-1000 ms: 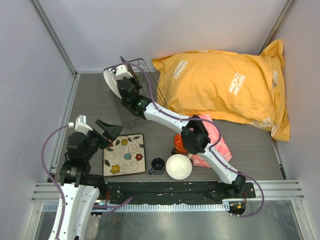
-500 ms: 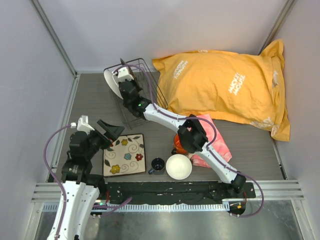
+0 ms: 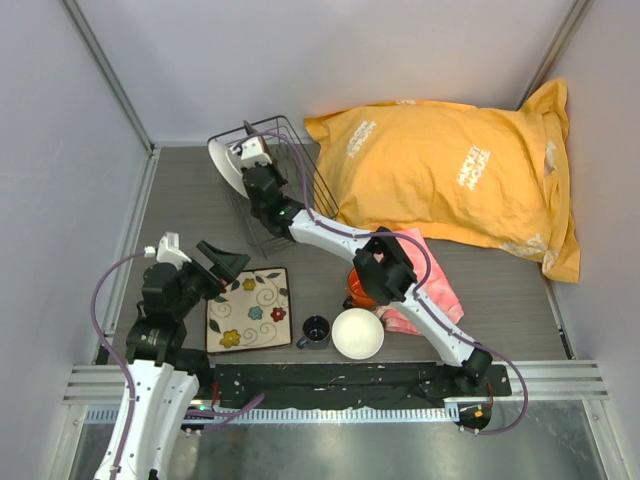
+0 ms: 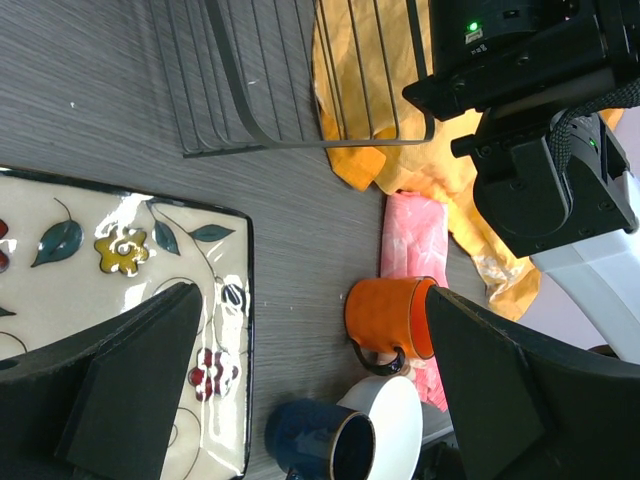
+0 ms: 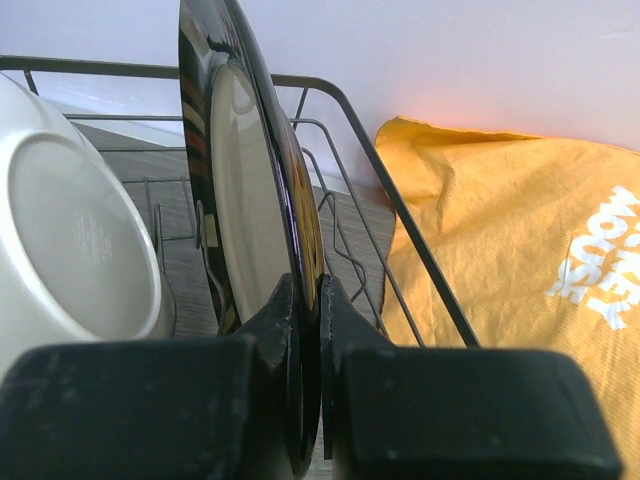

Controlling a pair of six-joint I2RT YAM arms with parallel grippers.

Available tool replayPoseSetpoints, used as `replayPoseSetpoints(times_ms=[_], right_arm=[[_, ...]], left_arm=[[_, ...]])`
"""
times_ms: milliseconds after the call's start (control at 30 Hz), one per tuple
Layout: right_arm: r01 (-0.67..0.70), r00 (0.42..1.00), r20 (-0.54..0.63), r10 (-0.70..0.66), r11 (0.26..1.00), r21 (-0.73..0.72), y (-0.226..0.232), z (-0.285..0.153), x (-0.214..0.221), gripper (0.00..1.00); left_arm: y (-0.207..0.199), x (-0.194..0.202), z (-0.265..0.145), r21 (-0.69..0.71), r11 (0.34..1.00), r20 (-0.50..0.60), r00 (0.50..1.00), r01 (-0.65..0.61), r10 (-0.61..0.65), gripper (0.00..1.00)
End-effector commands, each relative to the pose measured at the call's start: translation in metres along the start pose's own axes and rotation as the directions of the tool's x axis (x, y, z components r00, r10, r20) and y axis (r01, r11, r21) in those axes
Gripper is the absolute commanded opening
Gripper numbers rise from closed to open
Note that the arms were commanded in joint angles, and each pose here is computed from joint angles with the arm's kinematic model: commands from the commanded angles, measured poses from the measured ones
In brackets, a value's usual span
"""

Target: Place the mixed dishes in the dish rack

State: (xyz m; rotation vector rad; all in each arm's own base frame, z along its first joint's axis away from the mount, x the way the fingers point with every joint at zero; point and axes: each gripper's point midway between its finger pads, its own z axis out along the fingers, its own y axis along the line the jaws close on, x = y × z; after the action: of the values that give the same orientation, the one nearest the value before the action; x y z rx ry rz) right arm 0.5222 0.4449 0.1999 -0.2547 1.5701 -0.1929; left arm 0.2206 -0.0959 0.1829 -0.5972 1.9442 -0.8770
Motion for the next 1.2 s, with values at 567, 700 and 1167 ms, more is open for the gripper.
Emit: replayPoseSetpoints(times_ms=[567,700,1167], right_arm=[[-0.231,0.955,0.182,0.234,0.972,-0.042,-0.05,-0.029,-0.104,0.94],[-0.291,0.928,0.222,0.299,0.954,-0.068,-0.086,-0.063,-0.142,0.96],[-0.573,0.79,-0.458,0.407,0.754,-0.32,-0.096,-0.214,-0.018,0.96]], left_arm=[[-0.002,-0.006,0.002,0.015,1.0,0.037,0.999,-0.004,0.003,1.0],[0.001,-0.008,0.002,-0.005,1.0,0.045,0.999,-0.002,0.002,1.0],[0.029,-0.012,-0.002,-0.144,0.99,0.092,0.996,0.001,0.013,1.0]])
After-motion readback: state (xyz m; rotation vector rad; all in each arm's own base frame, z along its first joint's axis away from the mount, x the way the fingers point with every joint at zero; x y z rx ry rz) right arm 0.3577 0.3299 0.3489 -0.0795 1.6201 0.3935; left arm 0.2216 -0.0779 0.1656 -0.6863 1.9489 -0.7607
